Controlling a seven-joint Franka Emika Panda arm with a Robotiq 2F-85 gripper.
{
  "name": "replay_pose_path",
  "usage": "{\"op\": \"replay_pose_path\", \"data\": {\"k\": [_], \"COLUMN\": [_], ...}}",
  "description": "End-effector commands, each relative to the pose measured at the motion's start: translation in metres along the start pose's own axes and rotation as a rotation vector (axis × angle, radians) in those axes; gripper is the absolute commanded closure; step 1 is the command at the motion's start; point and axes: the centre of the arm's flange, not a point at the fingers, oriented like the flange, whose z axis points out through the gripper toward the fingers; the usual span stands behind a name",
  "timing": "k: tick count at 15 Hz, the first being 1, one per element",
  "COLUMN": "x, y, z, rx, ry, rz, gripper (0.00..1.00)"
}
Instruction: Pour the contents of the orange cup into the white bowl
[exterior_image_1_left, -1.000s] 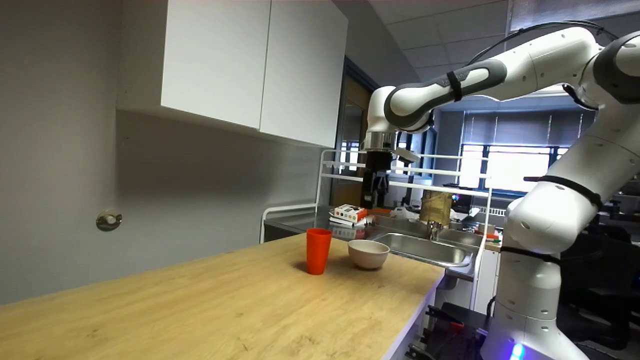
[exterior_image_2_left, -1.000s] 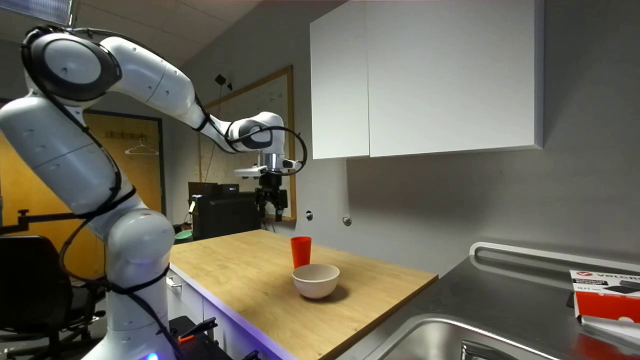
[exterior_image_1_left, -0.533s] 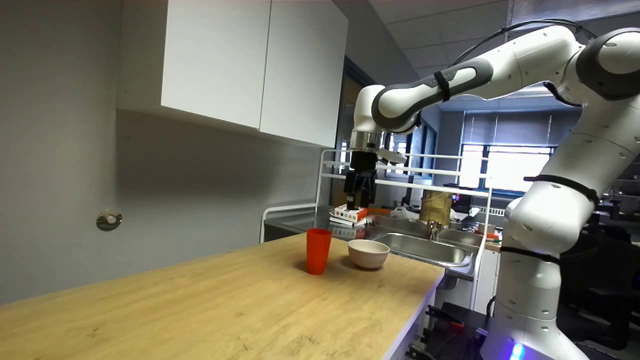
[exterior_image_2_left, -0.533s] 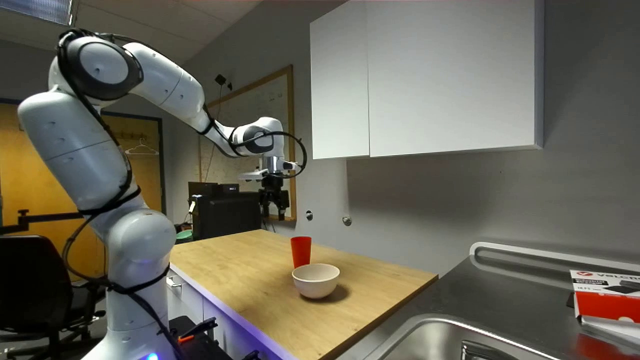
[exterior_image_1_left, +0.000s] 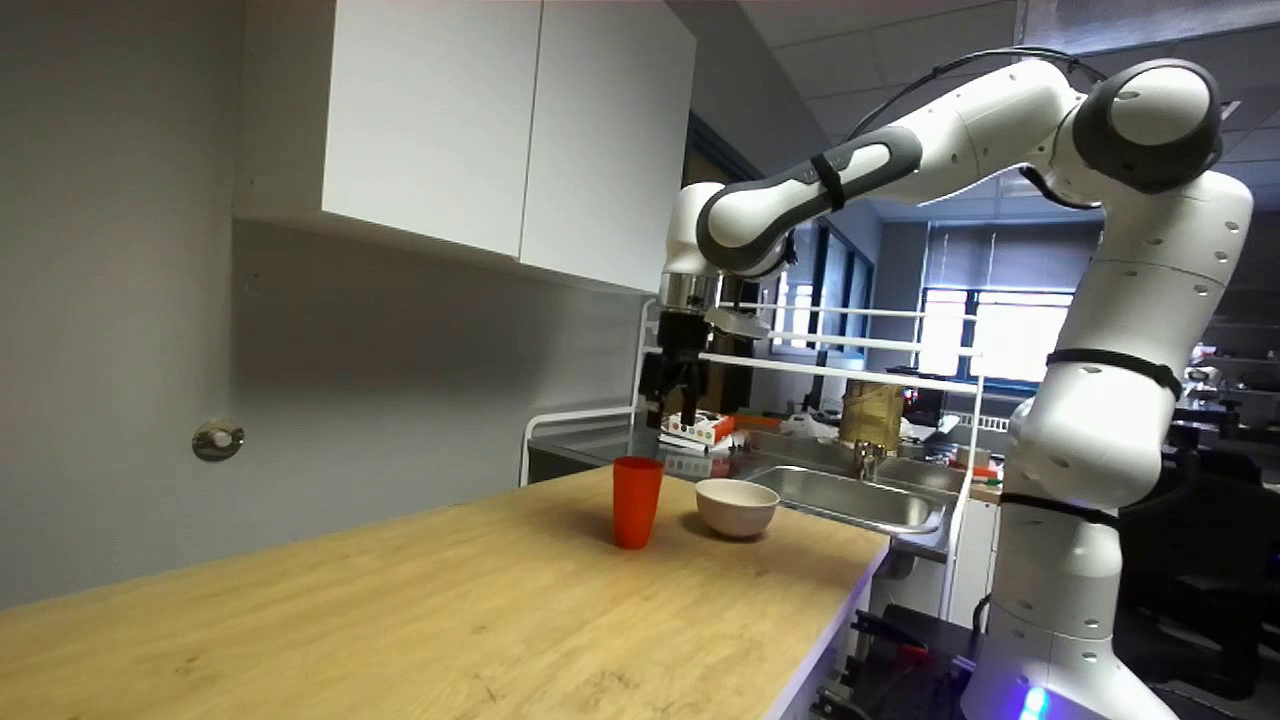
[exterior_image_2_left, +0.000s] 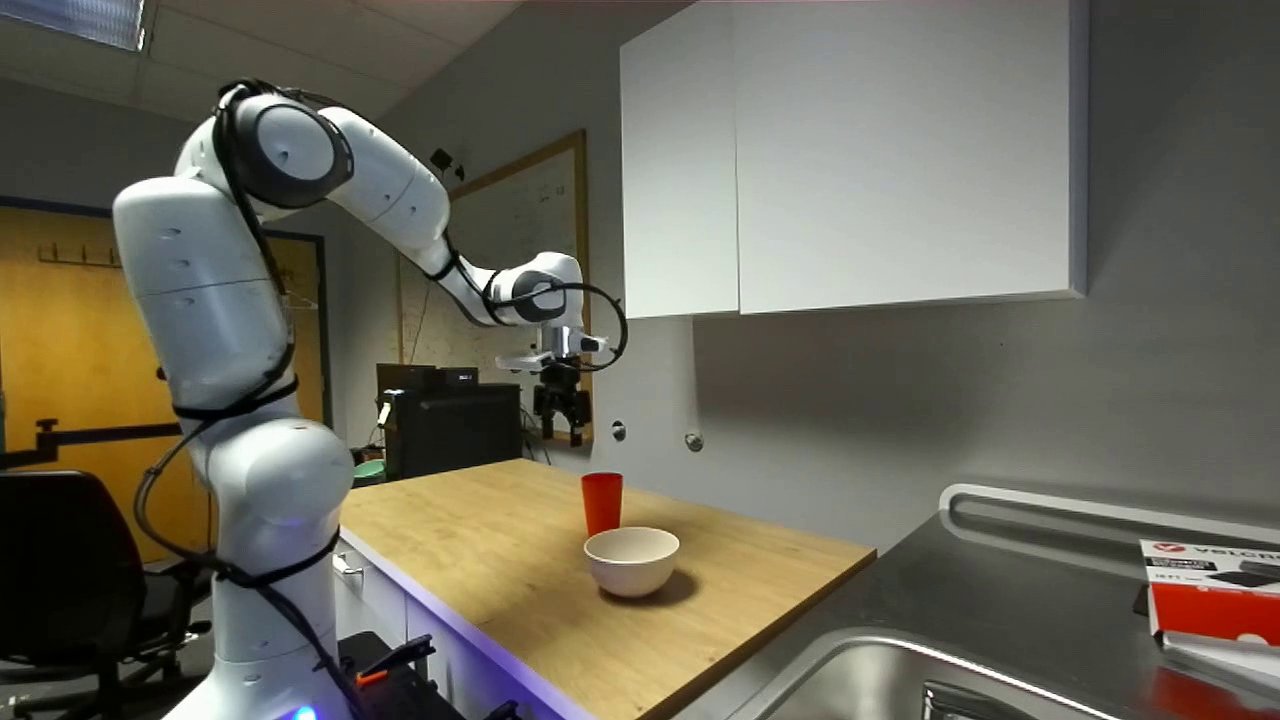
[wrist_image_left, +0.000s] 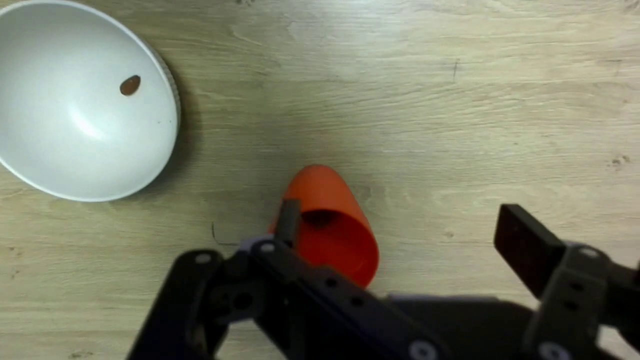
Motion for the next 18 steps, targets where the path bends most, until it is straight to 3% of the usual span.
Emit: {"op": "replay_pose_path", "data": {"k": [1,8,18], "x": [0.038,0.083,0.111], "y": [-0.022,-0.043,-0.024], "z": [0.005,0.034,0.077], "rx": [0.016,0.017,0.022], "ry": [-0.013,-0.052,-0.108], "rz": [0.006,0.013,0.080], "gripper": [0.00,0.00,0.00]}}
